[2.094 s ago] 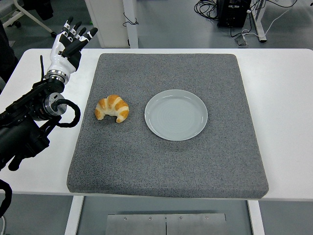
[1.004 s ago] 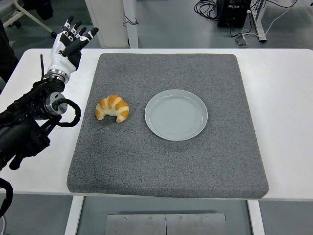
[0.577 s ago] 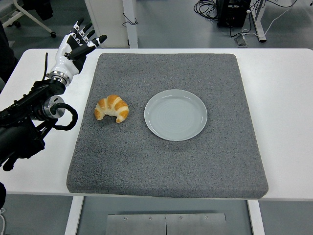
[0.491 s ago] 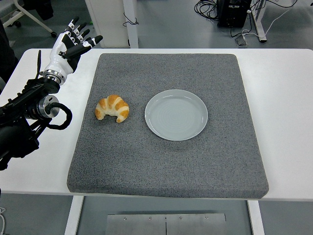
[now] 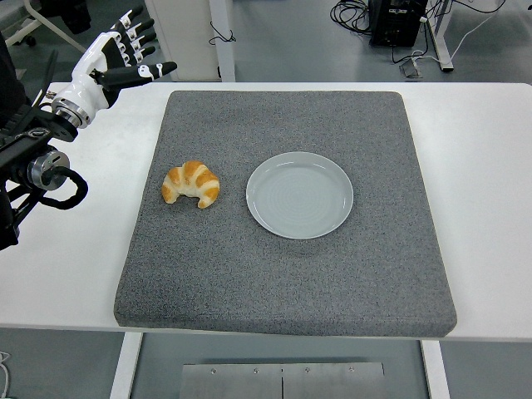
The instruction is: Place the bread on the plate
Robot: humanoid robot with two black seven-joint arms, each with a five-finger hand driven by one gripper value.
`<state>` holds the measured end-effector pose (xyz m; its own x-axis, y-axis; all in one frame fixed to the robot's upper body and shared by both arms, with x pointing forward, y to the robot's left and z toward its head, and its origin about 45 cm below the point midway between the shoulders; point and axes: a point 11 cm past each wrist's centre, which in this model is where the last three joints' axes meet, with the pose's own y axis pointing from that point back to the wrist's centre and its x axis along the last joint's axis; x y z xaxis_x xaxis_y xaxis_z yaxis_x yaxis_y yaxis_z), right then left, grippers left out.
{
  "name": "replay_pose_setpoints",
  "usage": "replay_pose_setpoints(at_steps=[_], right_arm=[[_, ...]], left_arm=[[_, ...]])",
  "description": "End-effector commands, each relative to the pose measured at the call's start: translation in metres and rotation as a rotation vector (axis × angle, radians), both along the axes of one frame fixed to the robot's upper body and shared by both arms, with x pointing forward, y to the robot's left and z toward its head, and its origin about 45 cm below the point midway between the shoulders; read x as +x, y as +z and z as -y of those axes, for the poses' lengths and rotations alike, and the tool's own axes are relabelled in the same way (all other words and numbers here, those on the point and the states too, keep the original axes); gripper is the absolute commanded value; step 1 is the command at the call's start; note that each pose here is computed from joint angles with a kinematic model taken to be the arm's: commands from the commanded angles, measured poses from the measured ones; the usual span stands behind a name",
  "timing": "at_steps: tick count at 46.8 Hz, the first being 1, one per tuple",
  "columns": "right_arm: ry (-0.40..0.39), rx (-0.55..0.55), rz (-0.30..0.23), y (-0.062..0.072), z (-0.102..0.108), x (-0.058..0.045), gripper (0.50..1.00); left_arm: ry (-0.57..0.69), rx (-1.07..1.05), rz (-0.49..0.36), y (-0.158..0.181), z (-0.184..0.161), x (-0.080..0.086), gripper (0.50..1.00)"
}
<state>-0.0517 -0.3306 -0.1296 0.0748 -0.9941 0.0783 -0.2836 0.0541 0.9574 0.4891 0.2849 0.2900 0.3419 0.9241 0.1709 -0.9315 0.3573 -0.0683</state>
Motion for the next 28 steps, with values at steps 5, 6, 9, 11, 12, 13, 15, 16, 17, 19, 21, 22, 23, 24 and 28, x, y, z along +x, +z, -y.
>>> replay_pose_setpoints(at_steps=[5,6,9,11,12,13,15,16,17,19,21,22,23,24,28], right_arm=[[0.0,-0.002,0.0,0.0,0.0,0.0,1.0],[0.0,0.0,0.0,0.0,0.0,0.0,1.0],[0.0,0.0,0.0,0.0,0.0,0.0,1.0],[0.0,0.0,0.0,0.0,0.0,0.0,1.0],[0.0,0.0,0.0,0.0,0.0,0.0,1.0],[0.0,0.0,0.0,0.0,0.0,0.0,1.0],[0.0,0.0,0.0,0.0,0.0,0.0,1.0],[0.0,0.0,0.0,0.0,0.0,0.0,1.0],[0.0,0.0,0.0,0.0,0.0,0.0,1.0],[0.0,0.0,0.0,0.0,0.0,0.0,1.0],[0.0,0.0,0.0,0.0,0.0,0.0,1.0],[0.0,0.0,0.0,0.0,0.0,0.0,1.0],[0.0,0.0,0.0,0.0,0.0,0.0,1.0],[0.0,0.0,0.0,0.0,0.0,0.0,1.0],[0.0,0.0,0.0,0.0,0.0,0.0,1.0]], left_arm=[[-0.059,0.114,0.009,0.002,0.001,-0.009,0.981],[-0.062,0.13,0.009,0.003,0.0,-0.01,0.98],[-0.089,0.213,-0.001,-0.001,-0.002,-0.014,0.98],[-0.111,0.261,-0.007,-0.006,0.0,-0.018,0.98],[-0.123,0.279,-0.005,-0.007,0.002,-0.018,0.98],[-0.135,0.296,-0.003,-0.007,0.005,-0.019,0.98],[-0.152,0.322,0.0,-0.007,0.008,-0.021,0.98],[-0.159,0.334,-0.001,-0.008,0.009,-0.022,0.98],[-0.167,0.344,-0.005,-0.009,0.012,-0.023,0.98],[-0.179,0.365,-0.014,-0.01,0.015,-0.024,0.978],[-0.183,0.388,-0.034,-0.013,0.017,-0.025,0.978],[-0.186,0.399,-0.045,-0.015,0.018,-0.025,0.978],[-0.19,0.411,-0.051,-0.016,0.02,-0.025,0.978],[-0.194,0.424,-0.051,-0.014,0.021,-0.024,0.978],[-0.216,0.473,-0.066,-0.017,0.027,-0.024,0.977]])
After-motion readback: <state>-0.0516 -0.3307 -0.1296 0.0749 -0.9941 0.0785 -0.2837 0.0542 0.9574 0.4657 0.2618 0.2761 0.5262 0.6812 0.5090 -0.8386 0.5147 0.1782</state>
